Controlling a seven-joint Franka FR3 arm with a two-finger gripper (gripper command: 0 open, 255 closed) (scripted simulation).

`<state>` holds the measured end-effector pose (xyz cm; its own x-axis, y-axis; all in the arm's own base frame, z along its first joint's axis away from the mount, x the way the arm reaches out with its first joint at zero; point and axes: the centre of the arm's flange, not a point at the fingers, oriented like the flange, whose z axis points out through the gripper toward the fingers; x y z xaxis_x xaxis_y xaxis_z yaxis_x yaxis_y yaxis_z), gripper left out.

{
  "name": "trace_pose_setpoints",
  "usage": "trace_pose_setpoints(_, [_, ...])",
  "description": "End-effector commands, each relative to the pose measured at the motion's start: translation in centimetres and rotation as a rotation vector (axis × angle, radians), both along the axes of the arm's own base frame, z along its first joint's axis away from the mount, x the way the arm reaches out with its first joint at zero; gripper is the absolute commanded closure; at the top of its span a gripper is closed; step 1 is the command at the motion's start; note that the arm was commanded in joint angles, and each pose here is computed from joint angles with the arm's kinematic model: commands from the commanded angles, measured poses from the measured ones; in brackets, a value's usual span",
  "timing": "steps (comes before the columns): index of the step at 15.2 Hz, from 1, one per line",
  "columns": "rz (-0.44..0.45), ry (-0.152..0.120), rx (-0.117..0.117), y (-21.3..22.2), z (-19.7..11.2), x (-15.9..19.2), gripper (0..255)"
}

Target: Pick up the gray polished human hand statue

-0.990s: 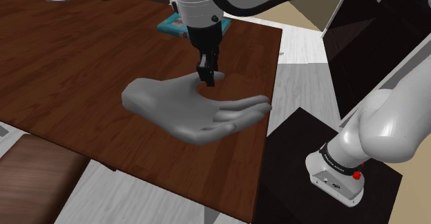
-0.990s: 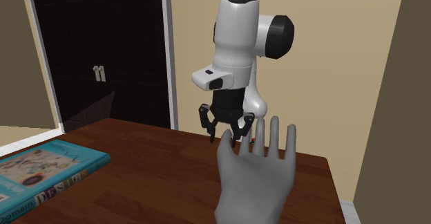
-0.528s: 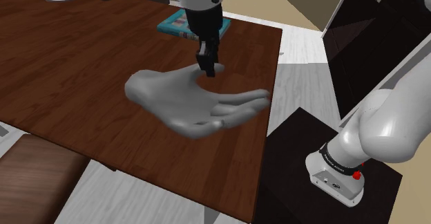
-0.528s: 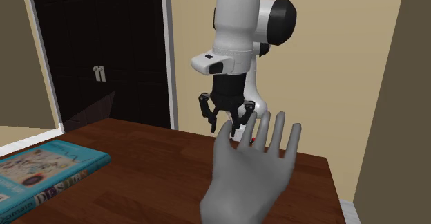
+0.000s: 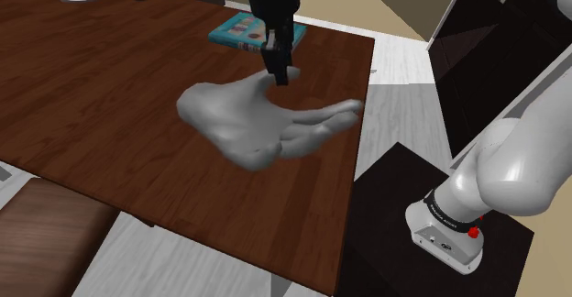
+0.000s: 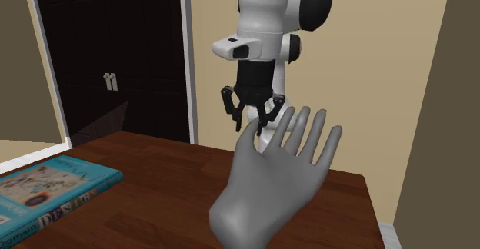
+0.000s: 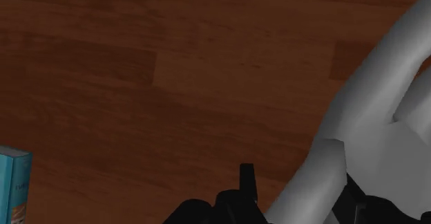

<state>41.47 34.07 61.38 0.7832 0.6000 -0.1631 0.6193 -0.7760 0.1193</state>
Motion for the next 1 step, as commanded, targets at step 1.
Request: trace_pose_setpoints(1, [0.000, -0.002, 0.001, 0.02, 0.45, -0.01, 255])
